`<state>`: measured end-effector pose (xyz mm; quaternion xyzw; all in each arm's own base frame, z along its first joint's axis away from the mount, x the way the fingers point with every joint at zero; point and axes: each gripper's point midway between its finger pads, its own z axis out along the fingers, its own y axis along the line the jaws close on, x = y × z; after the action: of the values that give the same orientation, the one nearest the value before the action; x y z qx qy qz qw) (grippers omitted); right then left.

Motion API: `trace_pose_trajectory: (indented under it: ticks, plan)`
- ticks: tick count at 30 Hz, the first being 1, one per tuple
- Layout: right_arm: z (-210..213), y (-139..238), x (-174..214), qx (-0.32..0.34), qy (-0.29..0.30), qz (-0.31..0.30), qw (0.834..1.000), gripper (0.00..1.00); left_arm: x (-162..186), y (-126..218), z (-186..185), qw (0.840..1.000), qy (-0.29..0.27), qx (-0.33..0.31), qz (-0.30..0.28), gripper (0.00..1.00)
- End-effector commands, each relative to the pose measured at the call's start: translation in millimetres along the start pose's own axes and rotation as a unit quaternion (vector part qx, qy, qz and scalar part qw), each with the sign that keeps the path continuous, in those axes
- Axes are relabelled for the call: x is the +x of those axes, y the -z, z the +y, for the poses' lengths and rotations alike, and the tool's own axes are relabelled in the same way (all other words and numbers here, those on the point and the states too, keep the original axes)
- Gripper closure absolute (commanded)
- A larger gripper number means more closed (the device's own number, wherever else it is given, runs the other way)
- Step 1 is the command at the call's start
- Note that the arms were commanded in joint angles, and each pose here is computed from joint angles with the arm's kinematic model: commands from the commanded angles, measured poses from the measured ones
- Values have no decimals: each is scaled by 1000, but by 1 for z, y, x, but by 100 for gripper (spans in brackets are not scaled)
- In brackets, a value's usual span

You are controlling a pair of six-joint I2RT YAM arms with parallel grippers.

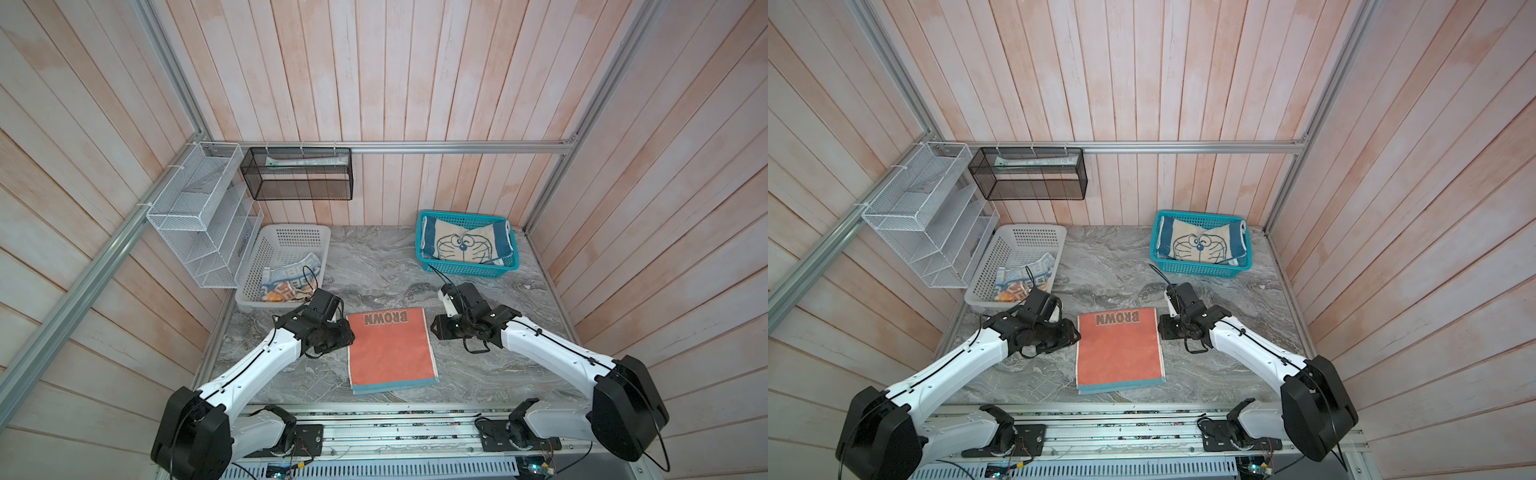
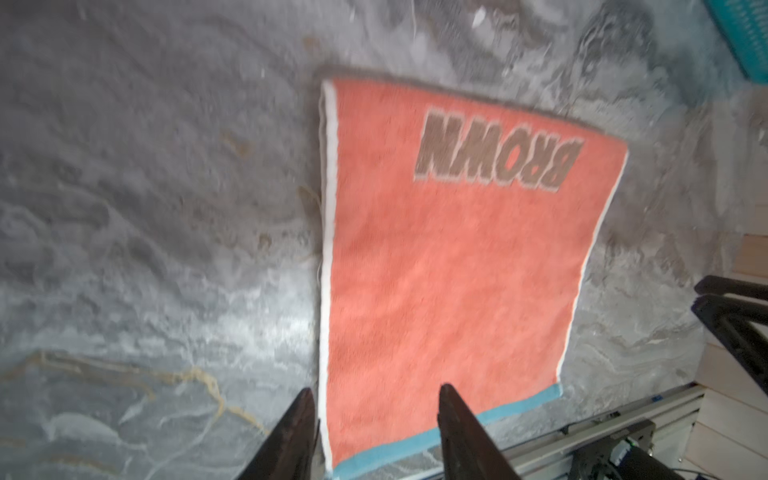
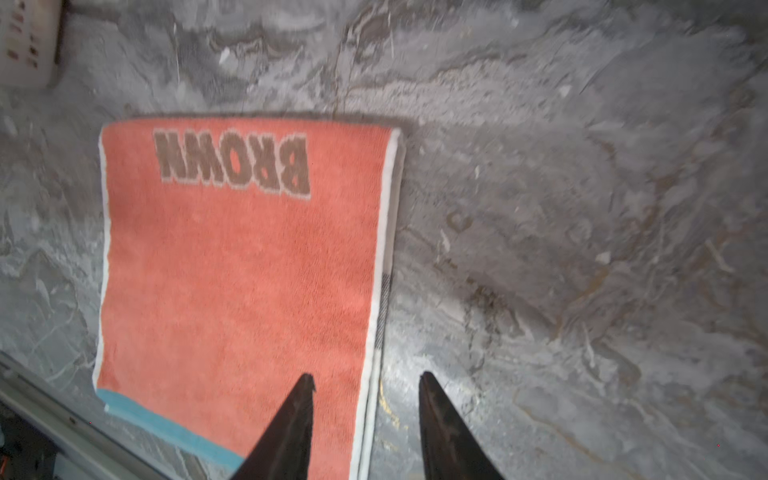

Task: Fold and stack the towels
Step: 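Move both grippers to the coral towel's far edge and grasp its corners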

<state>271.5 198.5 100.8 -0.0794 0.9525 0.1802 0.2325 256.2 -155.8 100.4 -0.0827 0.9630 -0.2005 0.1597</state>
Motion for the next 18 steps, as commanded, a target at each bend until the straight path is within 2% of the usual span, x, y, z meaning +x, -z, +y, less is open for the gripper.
trace_pose_trajectory:
  ticks: [1,4,8,14,18]
  plan:
    - [-7,-11,-39,13,-6,-57,998,57,-44,-13,-6,998,-36,7,-59,47]
    - [-5,-30,-48,7,-1,-42,999,56,-66,-30,-5,997,-39,6,-70,42]
    - [-2,-64,-45,2,6,3,1000,56,-82,-53,6,998,-23,5,-64,41]
    - [0,-97,-42,-3,9,42,999,56,-79,-82,15,1000,-9,15,-24,39]
    - [2,-104,-41,-9,16,52,999,59,-73,-92,13,1000,-8,30,-5,44]
